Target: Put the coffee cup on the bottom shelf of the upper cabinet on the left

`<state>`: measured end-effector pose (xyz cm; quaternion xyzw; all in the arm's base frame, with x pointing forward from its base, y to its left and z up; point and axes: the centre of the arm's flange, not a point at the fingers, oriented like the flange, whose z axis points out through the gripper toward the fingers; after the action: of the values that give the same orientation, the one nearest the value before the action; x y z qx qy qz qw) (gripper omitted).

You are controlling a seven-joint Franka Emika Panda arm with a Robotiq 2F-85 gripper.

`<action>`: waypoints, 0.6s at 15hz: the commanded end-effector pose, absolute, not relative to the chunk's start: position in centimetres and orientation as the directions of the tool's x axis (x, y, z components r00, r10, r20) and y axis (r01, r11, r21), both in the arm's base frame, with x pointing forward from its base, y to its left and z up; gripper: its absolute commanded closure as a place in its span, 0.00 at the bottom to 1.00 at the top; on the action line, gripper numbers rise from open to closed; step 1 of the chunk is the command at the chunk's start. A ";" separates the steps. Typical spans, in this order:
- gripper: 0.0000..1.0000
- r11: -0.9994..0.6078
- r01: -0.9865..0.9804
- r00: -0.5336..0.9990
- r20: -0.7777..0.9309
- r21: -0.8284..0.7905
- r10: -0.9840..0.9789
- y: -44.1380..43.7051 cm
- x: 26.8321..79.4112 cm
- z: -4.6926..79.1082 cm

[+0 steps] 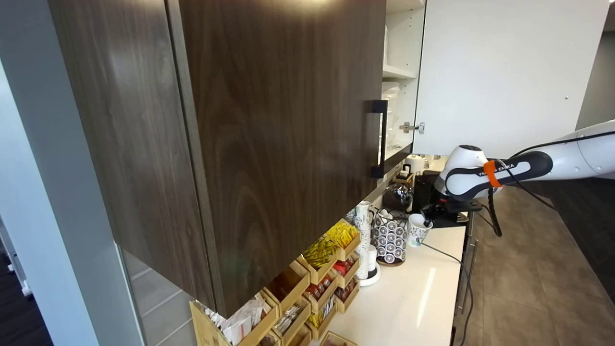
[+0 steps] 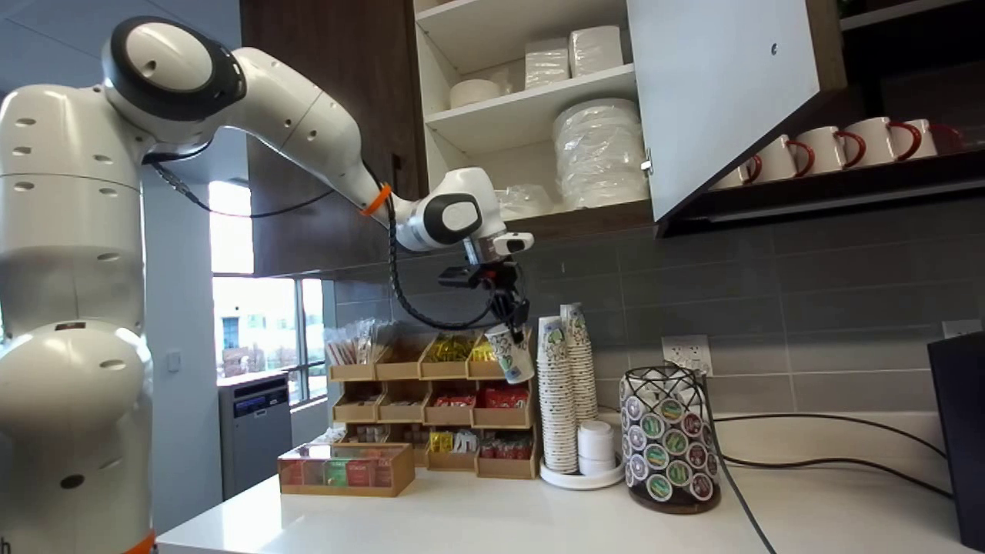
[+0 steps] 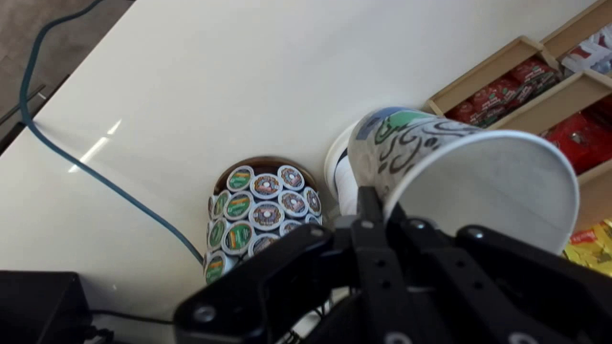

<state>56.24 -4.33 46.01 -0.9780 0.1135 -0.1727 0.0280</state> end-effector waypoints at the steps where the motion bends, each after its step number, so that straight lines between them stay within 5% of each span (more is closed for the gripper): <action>1: 0.99 -0.980 -0.174 0.909 0.367 -0.097 -0.197 -6.7 57.2 53.1; 9: 0.99 -0.997 -0.065 0.942 0.326 -0.048 -0.077 -9.7 57.2 65.0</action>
<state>56.34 -8.39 62.24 -0.9792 0.0587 -0.1934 0.0181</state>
